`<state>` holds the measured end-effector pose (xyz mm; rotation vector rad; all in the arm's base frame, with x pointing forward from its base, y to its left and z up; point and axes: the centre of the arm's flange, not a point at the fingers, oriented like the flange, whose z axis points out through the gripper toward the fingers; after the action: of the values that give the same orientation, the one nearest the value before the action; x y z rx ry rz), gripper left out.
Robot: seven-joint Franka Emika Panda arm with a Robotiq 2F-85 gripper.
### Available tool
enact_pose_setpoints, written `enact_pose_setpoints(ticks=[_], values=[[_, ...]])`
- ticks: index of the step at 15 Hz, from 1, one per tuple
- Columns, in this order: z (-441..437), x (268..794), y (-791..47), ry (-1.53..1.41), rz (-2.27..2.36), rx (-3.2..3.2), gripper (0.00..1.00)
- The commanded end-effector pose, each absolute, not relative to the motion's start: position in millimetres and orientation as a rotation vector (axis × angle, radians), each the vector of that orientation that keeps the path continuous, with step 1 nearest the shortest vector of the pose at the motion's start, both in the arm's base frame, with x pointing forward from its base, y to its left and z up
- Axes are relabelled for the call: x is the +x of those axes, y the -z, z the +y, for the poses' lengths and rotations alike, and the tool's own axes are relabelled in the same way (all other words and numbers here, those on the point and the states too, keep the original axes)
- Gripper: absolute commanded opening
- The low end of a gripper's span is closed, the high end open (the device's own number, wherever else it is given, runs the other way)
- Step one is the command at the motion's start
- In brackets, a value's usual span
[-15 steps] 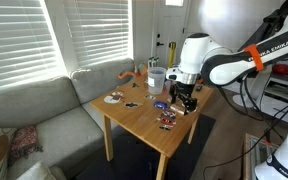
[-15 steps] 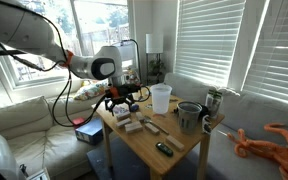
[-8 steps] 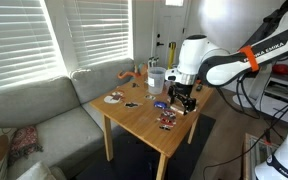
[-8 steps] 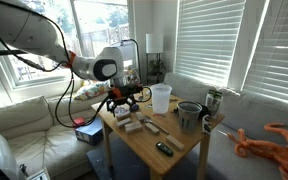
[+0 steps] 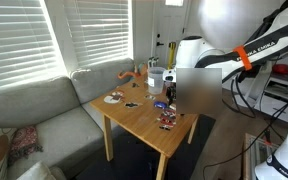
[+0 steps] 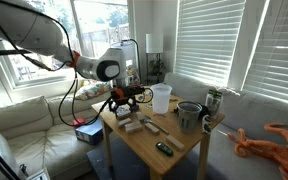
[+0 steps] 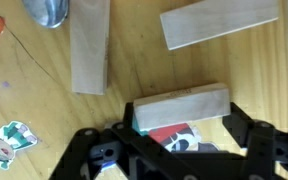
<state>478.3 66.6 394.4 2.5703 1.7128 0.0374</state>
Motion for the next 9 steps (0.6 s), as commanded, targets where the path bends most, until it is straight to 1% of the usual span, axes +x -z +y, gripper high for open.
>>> enact_pose_setpoints(ticks=[1,5,9], values=[[68.1,482.8,-402.0,-0.052,1.744,2.596,0.62],[77.0,473.3,-413.6,-0.009,1.678,2.675,0.62],[84.8,464.9,-422.3,0.052,1.354,2.859,0.62]])
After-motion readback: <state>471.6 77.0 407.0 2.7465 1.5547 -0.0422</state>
